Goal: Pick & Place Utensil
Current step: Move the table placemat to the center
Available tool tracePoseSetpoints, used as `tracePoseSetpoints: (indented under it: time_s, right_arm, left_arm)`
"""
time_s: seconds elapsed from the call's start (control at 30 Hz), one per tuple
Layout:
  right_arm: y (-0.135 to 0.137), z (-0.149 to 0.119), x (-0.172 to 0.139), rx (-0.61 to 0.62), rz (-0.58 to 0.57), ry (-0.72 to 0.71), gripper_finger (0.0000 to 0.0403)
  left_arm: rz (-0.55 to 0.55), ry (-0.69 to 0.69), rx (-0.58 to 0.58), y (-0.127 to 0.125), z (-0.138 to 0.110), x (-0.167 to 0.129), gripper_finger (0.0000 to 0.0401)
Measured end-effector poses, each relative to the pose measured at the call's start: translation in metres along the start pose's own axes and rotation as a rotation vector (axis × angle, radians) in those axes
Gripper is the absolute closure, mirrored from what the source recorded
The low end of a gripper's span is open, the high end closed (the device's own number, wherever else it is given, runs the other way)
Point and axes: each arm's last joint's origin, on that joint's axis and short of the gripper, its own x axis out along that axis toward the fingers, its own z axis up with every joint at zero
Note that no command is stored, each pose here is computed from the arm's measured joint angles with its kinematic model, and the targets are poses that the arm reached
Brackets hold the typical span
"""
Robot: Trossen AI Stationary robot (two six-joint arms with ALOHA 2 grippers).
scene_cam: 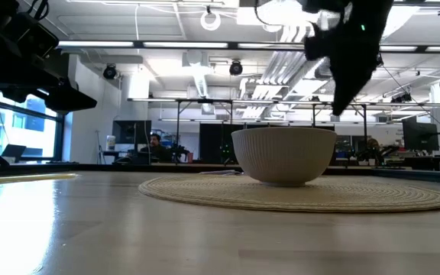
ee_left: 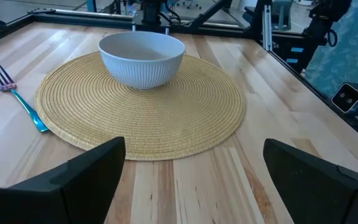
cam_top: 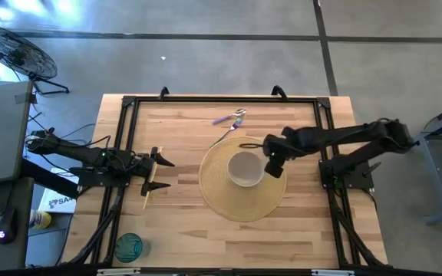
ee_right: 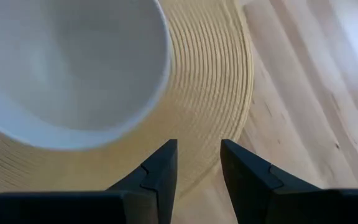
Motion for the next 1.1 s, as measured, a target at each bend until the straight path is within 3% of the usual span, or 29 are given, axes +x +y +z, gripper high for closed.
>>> tracePoseSetpoints:
  time_s: [0.27,0.53,0.87,1.1]
  right_arm:
    - [-0.017,-0.041,0.058,-0.128,0.109,0.119,0.0286]
    - [-0.006,-0.071,0.080,-0.168,0.177,0.141,0.0286]
    - [0.012,-0.069,0.080,-0.160,0.183,-0.013,0.0286]
    - [0.022,-0.069,0.095,-0.188,0.189,0.027,0.0286]
  left_arm:
    - [0.000,0.000,0.000,0.000,0.000,0.000,0.0023]
    - [0.000,0.000,0.000,0.000,0.000,0.000,0.0023]
    - [0.000,0.000,0.000,0.000,0.000,0.000,0.0023]
    - [0.000,0.000,0.000,0.000,0.000,0.000,0.0023]
